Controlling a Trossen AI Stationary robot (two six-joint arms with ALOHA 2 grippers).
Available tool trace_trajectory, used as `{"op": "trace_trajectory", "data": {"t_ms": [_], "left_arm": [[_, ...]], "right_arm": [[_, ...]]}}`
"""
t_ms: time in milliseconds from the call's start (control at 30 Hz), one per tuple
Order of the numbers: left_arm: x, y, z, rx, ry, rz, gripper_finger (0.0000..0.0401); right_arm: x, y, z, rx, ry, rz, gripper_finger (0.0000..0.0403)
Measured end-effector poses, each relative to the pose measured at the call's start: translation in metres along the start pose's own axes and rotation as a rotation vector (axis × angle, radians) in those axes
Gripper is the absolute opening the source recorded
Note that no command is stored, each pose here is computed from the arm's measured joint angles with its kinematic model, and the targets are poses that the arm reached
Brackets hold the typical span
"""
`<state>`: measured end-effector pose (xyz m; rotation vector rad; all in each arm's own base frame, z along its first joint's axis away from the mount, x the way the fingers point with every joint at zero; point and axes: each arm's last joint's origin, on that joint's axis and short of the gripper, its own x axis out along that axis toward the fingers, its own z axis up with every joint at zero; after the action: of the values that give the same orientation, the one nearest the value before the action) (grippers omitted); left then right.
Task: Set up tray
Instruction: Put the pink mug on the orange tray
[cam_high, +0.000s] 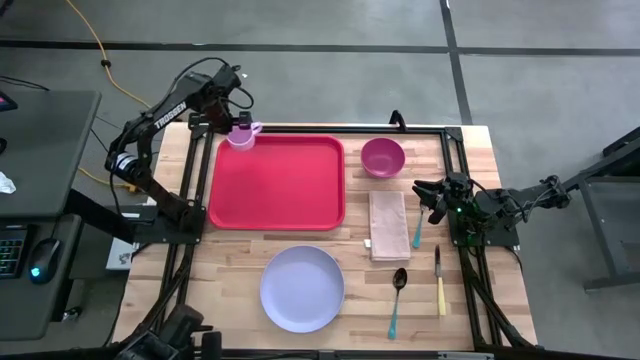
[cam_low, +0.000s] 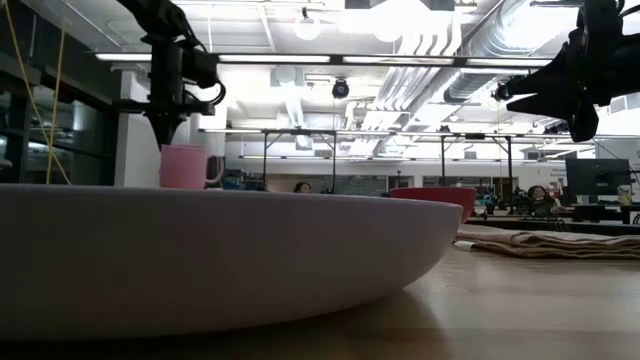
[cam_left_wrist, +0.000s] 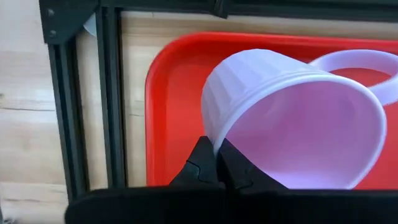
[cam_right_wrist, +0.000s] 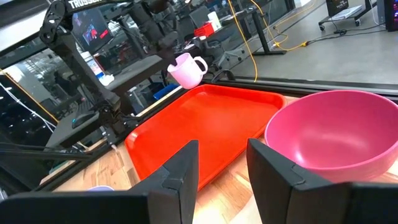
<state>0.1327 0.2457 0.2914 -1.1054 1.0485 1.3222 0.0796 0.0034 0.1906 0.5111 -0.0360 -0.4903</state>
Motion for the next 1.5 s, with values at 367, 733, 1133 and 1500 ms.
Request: {"op": "trace_trajectory", "data": {"t_ms": [367, 733, 1133, 1500], "left_arm": [[0.003, -0.001, 0.003, -0.07, -0.044, 0.012, 0.0012], [0.015, 0.0, -0.005, -0.05, -0.002, 0.055, 0.0012], [0.028, -0.004, -0.016, -0.005, 0.003, 0.134, 0.0012], [0.037, -0.005, -0.019, -0.024, -0.026, 0.154, 0.0012]], "right_arm": [[0.0, 0.0, 0.0, 0.0, 0.0, 0.001, 0.0113], [0.0, 0.0, 0.0, 0.018, 0.003, 0.006, 0.0113], [0.0, 0.0, 0.0, 0.027, 0.004, 0.006, 0.0113], [0.0, 0.0, 0.0, 0.027, 0.004, 0.007, 0.0113]]}}
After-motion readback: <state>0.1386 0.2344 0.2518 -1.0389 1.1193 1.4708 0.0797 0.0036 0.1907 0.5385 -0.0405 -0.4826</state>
